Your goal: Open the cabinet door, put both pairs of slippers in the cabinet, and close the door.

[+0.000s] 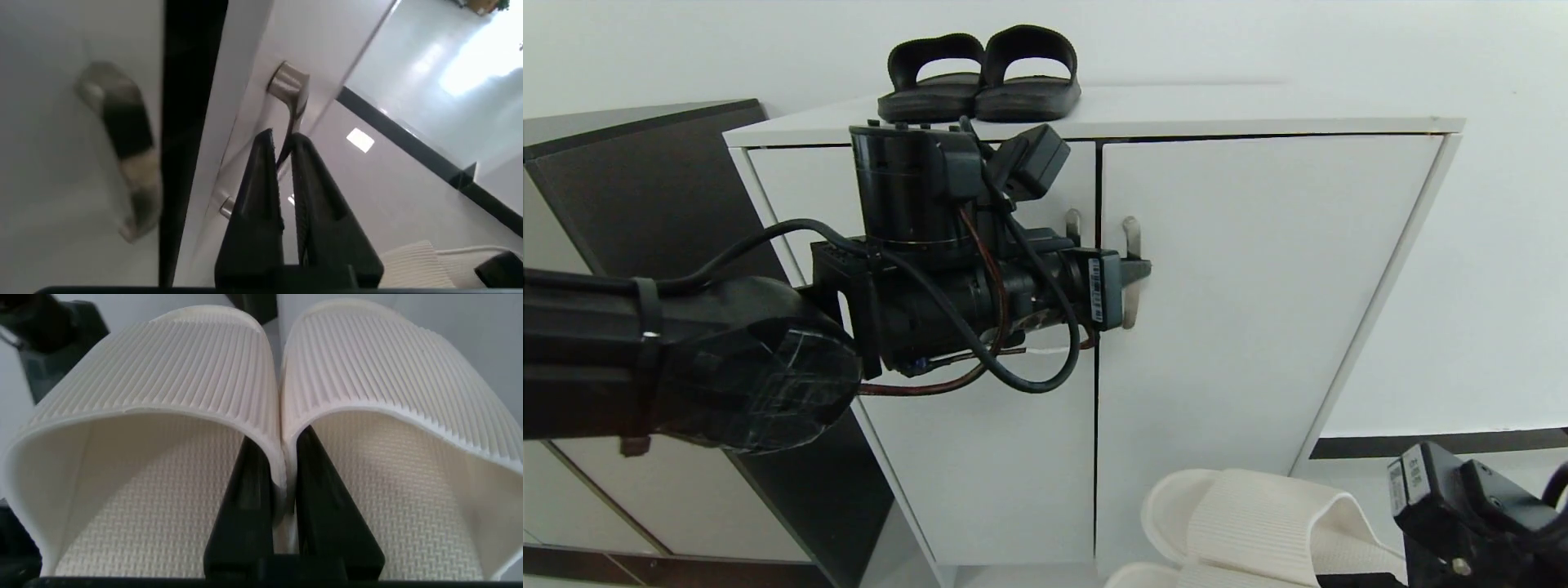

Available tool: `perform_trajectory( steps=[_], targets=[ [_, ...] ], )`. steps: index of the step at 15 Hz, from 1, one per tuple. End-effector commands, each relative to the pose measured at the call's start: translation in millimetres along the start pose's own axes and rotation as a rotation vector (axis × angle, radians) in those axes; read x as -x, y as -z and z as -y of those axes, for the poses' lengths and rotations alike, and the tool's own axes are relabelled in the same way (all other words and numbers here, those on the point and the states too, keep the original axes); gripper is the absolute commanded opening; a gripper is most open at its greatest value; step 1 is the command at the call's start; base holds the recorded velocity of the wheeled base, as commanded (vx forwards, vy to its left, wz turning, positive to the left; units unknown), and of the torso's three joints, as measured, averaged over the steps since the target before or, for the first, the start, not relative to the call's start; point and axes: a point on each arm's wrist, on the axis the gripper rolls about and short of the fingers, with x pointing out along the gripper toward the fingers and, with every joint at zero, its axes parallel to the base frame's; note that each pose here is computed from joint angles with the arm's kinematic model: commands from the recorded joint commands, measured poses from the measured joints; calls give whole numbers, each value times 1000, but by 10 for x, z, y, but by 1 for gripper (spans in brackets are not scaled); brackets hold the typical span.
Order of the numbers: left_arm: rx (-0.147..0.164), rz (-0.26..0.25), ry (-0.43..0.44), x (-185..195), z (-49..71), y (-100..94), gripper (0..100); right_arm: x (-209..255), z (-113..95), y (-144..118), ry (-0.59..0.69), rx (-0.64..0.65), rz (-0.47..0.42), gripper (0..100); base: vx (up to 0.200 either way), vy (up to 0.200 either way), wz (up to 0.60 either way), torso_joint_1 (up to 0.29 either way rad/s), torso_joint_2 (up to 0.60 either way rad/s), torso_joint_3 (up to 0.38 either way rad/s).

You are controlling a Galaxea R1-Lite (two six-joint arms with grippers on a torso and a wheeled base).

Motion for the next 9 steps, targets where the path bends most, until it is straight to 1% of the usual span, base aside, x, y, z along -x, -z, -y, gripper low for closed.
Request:
perform_trajectory(
  steps=[1, 2, 5, 6, 8, 9],
  targets=[
    [-6, 9, 54, 239, 220, -27, 0, 74, -12, 27, -21, 4, 17, 0, 0, 0, 0, 0, 0, 0],
    [-7, 6, 67, 310, 274, -16, 0, 74, -14, 35, -30, 11, 15, 0, 0, 0, 0, 0, 0, 0],
    [-7, 4, 75, 475, 320, 2, 0, 72, -14, 52, -30, 24, 9, 0, 0, 0, 0, 0, 0, 0],
    [-10, 4, 82, 572, 354, 14, 0, 61, -13, 55, -30, 24, 5, 0, 0, 0, 0, 0, 0, 0],
    [-12, 21, 75, 828, 387, 16, 0, 61, -13, 55, -30, 24, 5, 0, 0, 0, 0, 0, 0, 0],
    [-13, 28, 67, 886, 393, 16, 0, 58, -12, 56, -30, 25, 3, 0, 0, 0, 0, 0, 0, 0]
  ],
)
